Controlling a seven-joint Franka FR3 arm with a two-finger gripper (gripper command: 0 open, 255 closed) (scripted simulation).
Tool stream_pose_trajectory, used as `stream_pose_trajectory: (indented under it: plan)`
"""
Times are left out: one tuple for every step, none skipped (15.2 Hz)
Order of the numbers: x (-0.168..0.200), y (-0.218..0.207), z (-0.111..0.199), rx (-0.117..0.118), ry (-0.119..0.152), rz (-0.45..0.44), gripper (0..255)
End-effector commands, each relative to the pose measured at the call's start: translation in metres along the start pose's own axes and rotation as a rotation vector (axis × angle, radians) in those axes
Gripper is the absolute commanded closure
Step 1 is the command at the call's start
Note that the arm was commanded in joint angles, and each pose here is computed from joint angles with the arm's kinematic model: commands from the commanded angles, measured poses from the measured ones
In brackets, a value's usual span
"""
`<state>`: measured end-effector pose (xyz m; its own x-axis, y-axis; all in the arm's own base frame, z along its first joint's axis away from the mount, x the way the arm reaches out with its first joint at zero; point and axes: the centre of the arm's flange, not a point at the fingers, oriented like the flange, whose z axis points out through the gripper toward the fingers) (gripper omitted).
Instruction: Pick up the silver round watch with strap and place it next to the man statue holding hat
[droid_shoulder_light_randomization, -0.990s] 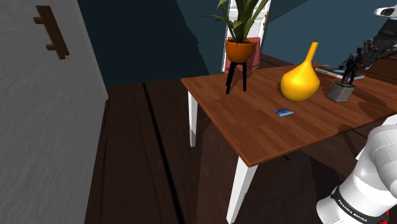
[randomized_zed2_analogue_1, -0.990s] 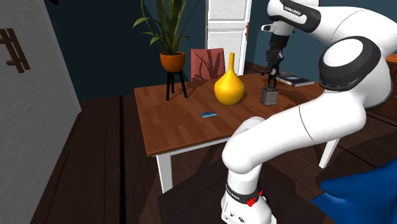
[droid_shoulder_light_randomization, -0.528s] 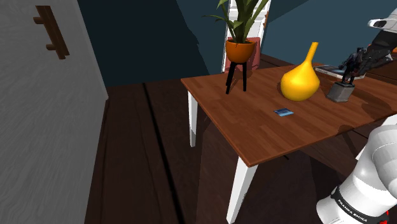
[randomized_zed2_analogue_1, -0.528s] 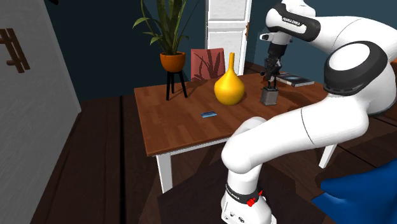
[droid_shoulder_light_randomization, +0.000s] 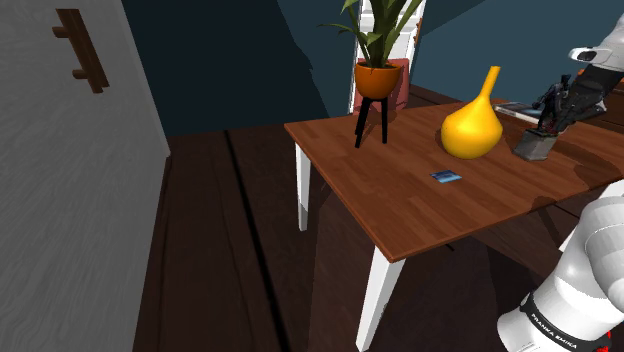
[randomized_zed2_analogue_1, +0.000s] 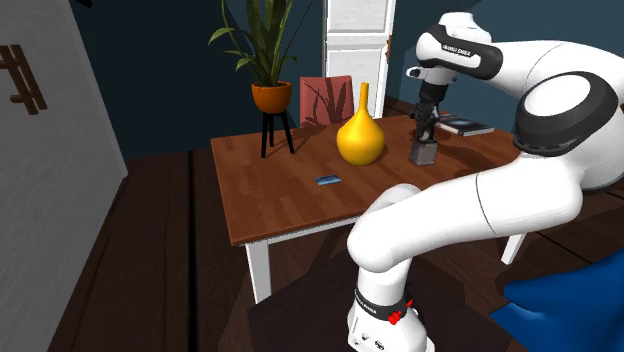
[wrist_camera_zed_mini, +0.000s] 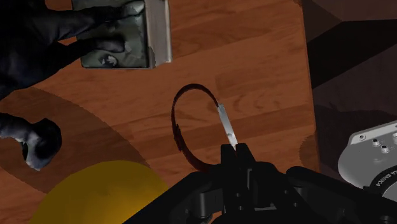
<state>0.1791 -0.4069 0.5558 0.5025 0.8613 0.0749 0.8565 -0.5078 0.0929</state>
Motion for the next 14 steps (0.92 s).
stream_pose_trajectory:
  plan:
    - [0.000,-0.001,0.012,0.000,0.000,0.000,255]
    - [0.000,-0.002,0.017,0.000,0.000,0.000,255]
    - [0.000,-0.002,0.022,0.000,0.000,0.000,255]
    - [-0.001,-0.003,0.027,0.000,0.000,0.000,255]
    - [-0.001,-0.003,0.033,0.000,0.000,0.000,255]
    - [-0.002,-0.004,0.038,0.000,0.000,0.000,255]
    - [-0.002,-0.004,0.043,0.000,0.000,0.000,255]
    - [-0.002,-0.005,0.048,0.000,0.000,0.000,255]
    - [-0.003,-0.005,0.054,0.000,0.000,0.000,255]
    - [-0.003,-0.006,0.059,0.000,0.000,0.000,255]
    - [-0.004,-0.006,0.064,0.000,0.000,0.000,255]
    - [-0.004,-0.007,0.069,0.000,0.000,0.000,255]
    - [-0.004,-0.007,0.075,0.000,0.000,0.000,255]
    - [-0.005,-0.008,0.080,0.000,0.000,0.000,255]
